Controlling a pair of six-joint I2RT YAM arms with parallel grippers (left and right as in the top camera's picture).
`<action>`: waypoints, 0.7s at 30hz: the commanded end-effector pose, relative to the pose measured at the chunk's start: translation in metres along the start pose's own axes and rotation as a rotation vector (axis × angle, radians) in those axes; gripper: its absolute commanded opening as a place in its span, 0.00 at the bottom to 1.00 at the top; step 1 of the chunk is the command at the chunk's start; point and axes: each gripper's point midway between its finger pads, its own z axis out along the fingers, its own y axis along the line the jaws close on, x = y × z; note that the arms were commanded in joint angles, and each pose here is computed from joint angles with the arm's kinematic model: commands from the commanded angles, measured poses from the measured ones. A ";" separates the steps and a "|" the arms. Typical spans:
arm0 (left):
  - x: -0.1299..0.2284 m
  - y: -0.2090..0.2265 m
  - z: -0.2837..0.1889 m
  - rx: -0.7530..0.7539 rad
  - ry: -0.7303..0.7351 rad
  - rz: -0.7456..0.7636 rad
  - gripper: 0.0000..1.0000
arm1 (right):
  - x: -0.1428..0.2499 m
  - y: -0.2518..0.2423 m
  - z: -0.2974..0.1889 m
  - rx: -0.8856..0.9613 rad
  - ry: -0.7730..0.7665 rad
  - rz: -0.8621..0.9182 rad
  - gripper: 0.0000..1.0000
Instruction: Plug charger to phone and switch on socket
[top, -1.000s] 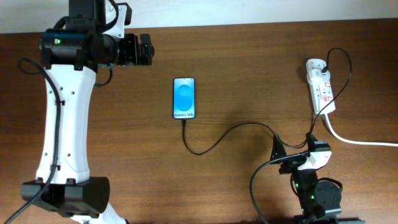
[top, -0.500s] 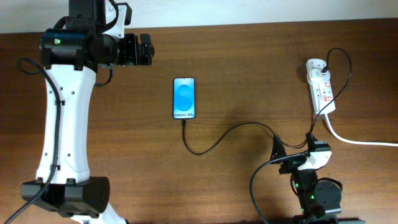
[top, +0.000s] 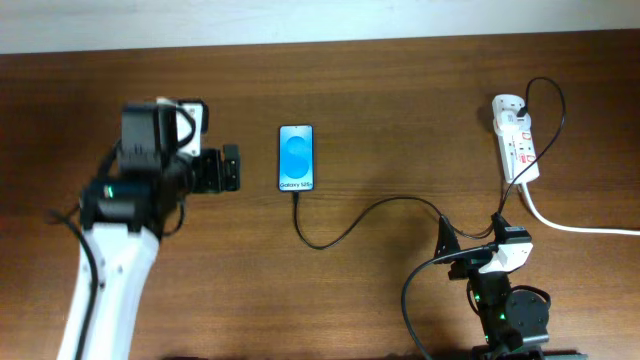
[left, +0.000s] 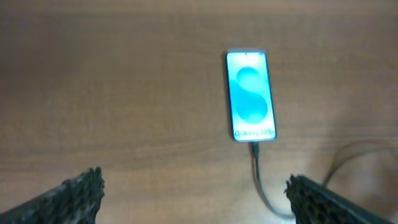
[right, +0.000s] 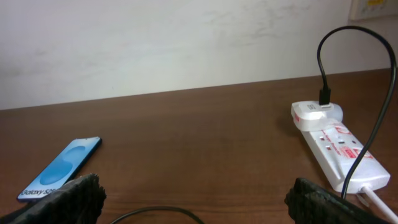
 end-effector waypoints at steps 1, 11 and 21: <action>0.027 0.008 0.000 -0.027 -0.095 0.022 0.99 | 0.002 0.001 0.000 -0.007 0.004 0.010 0.98; 0.090 0.022 -0.050 -0.085 -0.487 0.031 0.99 | 0.002 0.001 0.000 -0.007 0.004 0.010 0.98; 0.107 0.018 -0.032 -0.119 -0.820 0.324 0.99 | 0.002 0.001 0.000 -0.007 0.004 0.010 0.98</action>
